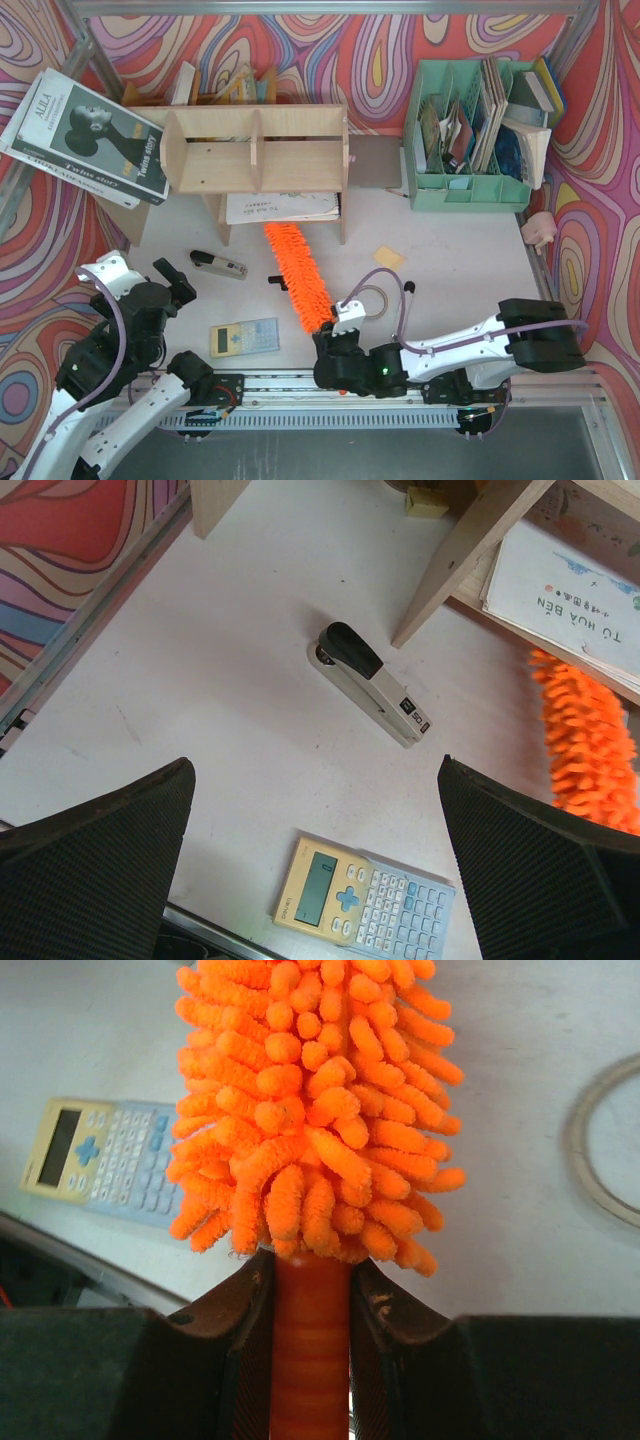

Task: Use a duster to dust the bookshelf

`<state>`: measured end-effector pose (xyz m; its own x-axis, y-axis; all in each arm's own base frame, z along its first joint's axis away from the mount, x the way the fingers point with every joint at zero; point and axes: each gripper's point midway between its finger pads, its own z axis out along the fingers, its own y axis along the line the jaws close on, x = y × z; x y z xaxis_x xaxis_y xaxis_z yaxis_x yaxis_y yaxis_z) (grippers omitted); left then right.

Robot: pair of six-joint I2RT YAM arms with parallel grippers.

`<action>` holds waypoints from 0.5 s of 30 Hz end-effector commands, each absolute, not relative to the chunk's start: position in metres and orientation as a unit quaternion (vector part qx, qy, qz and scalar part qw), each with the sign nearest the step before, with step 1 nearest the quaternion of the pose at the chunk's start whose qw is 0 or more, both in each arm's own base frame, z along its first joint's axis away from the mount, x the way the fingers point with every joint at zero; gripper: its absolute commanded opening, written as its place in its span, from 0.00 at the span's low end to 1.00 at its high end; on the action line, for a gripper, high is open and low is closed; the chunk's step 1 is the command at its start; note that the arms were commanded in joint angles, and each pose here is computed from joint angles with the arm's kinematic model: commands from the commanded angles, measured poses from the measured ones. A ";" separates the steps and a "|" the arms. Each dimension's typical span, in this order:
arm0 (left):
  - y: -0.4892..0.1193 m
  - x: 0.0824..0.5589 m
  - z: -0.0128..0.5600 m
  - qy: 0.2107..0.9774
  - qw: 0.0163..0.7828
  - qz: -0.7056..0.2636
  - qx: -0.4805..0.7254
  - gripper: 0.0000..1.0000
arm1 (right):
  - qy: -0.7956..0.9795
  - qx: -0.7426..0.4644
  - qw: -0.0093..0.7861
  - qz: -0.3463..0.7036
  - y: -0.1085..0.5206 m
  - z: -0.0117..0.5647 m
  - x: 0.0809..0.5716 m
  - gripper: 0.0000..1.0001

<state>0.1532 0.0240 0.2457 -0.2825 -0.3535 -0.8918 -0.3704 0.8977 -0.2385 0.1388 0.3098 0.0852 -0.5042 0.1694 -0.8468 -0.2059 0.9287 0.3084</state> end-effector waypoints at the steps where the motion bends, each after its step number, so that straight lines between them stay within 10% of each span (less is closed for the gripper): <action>1: 0.025 0.153 0.247 0.800 0.558 0.009 -0.221 0.98 | 0.814 -0.074 0.526 0.235 0.355 0.113 0.140 0.00; 15: 0.026 0.152 0.248 0.797 0.561 0.005 -0.223 0.98 | 0.818 0.134 0.545 0.128 0.251 0.104 0.158 0.00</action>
<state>0.1526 0.0243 0.2462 -0.2789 -0.3565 -0.8917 -0.3688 0.8971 -0.2433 0.1407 0.2987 0.0867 -0.5083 0.2201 -0.8326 -0.1236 0.9381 0.3235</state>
